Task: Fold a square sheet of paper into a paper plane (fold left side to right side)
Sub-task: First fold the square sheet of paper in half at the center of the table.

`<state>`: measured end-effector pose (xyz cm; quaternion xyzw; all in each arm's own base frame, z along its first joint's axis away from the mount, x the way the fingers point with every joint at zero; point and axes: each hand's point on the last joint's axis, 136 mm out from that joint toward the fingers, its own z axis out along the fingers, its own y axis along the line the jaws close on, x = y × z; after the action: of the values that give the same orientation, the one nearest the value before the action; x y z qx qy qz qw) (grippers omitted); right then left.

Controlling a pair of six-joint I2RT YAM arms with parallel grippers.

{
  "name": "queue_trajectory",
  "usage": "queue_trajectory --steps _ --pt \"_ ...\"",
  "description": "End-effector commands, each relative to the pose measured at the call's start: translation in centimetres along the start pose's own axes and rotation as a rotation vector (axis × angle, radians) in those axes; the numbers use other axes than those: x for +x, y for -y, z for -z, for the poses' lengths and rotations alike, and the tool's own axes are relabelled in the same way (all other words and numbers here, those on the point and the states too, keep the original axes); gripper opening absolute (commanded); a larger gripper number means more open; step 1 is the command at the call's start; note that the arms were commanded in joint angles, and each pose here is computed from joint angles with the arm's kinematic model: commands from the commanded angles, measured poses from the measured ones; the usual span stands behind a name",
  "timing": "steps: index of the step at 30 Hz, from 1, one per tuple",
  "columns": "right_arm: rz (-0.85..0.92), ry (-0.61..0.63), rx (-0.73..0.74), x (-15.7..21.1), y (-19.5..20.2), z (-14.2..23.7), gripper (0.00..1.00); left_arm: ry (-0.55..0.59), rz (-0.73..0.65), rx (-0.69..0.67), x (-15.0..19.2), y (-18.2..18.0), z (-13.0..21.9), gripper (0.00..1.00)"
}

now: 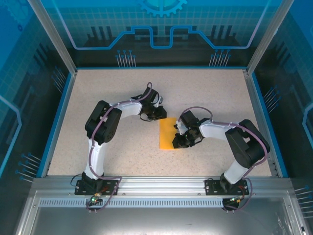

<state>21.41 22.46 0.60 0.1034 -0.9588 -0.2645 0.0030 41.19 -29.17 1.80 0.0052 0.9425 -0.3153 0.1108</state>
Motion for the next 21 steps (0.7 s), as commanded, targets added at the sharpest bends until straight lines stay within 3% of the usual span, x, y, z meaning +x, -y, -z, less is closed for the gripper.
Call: queue_trajectory --steps 1,7,11,18,21 --pt "-0.061 -0.128 0.195 4.3 4.8 -1.0 0.12 0.068 -0.005 -0.049 -2.5 -2.1 1.0 0.18" --pt "-0.062 -0.120 0.180 4.0 4.4 -1.0 0.12 0.134 -0.067 0.024 -3.1 1.4 5.5 0.22" --pt "-0.064 -0.120 0.184 3.9 4.4 -1.0 0.12 0.136 -0.069 0.111 -1.0 3.2 7.2 0.22" --pt "-0.066 -0.130 0.187 3.9 4.5 -1.2 0.12 0.038 -0.080 0.198 5.4 4.9 5.5 0.21" --pt "-0.067 -0.129 0.188 3.8 4.5 -1.2 0.12 -0.015 -0.099 0.176 7.4 4.9 3.9 0.21"
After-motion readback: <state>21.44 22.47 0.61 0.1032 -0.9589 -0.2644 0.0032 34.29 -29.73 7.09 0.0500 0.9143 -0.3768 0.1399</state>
